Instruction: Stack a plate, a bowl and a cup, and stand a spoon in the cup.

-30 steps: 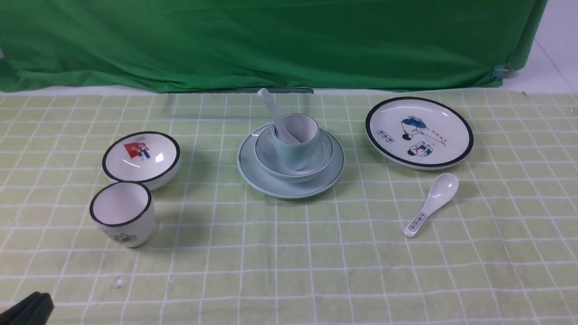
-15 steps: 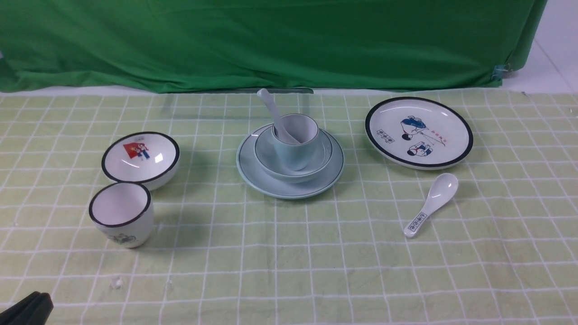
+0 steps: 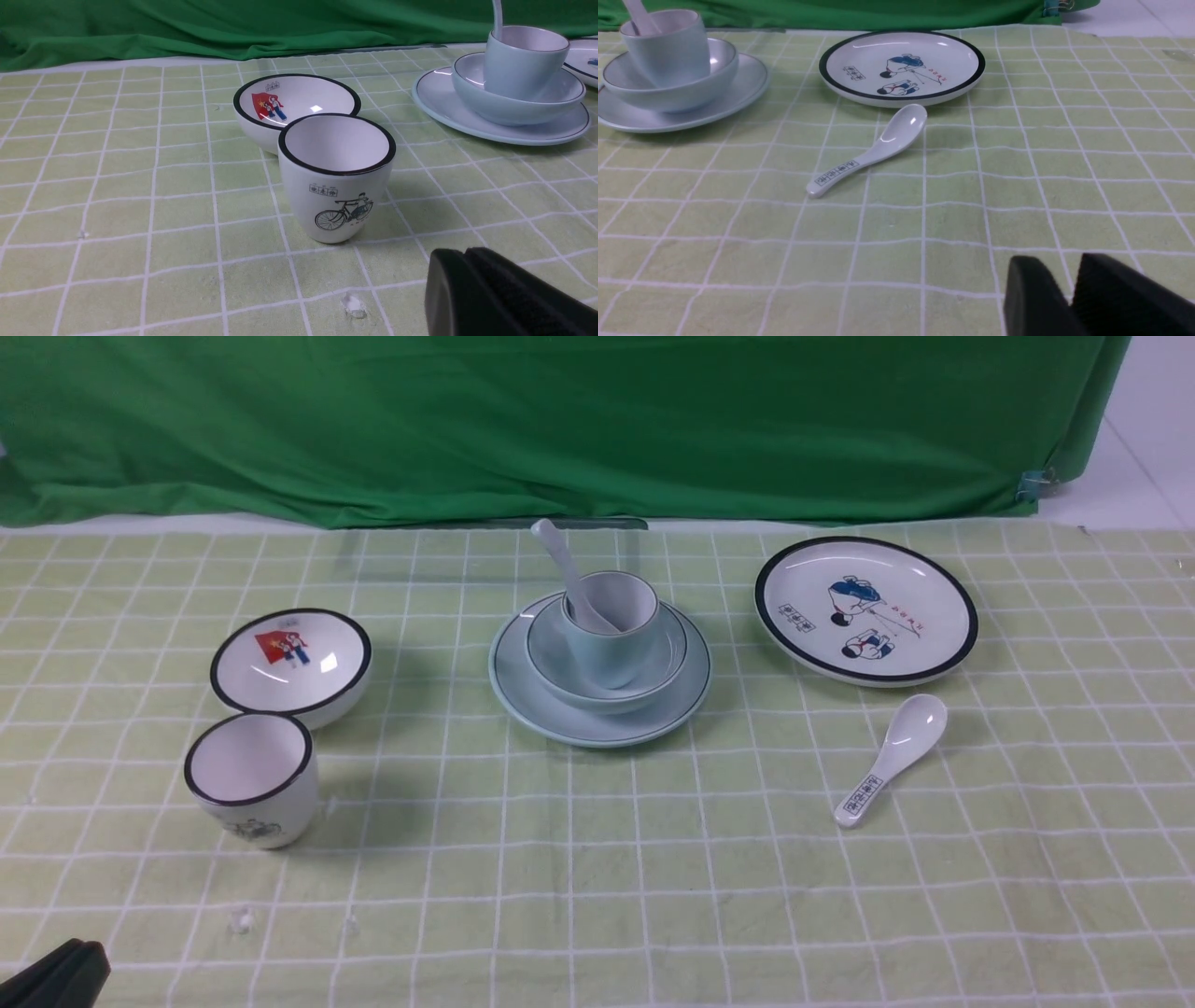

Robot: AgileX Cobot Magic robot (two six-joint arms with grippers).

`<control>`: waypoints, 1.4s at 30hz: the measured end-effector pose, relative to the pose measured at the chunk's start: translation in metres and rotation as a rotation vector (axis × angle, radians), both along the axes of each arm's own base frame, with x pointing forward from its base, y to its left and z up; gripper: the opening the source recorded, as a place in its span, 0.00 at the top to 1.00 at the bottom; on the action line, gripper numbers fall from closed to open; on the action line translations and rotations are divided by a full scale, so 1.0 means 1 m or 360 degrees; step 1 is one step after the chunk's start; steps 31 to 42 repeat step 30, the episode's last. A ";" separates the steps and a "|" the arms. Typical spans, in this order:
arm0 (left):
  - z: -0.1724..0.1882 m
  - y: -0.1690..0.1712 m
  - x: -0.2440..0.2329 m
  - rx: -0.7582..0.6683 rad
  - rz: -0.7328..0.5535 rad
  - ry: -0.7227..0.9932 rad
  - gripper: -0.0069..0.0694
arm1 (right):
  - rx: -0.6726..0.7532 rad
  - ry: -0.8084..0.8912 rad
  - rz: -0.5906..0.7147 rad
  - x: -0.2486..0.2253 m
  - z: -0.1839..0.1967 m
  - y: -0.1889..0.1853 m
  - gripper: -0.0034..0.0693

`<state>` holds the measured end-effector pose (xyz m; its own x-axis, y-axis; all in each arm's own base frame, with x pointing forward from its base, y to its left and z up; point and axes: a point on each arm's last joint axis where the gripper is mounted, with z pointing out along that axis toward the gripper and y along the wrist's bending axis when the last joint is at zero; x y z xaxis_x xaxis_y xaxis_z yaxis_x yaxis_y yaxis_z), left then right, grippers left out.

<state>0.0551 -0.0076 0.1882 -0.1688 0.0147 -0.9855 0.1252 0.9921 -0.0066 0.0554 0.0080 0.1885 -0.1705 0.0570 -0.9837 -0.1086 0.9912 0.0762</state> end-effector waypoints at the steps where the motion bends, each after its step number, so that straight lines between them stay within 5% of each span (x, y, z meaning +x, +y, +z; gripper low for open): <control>1: 0.000 0.000 0.000 0.0000 0.0000 0.0000 0.95 | 0.0001 0.0000 0.0000 0.000 0.000 0.000 0.69; 42: 0.000 0.000 0.000 0.0019 0.0002 -0.0002 0.95 | 0.0002 0.0000 0.0000 0.000 0.000 0.000 0.68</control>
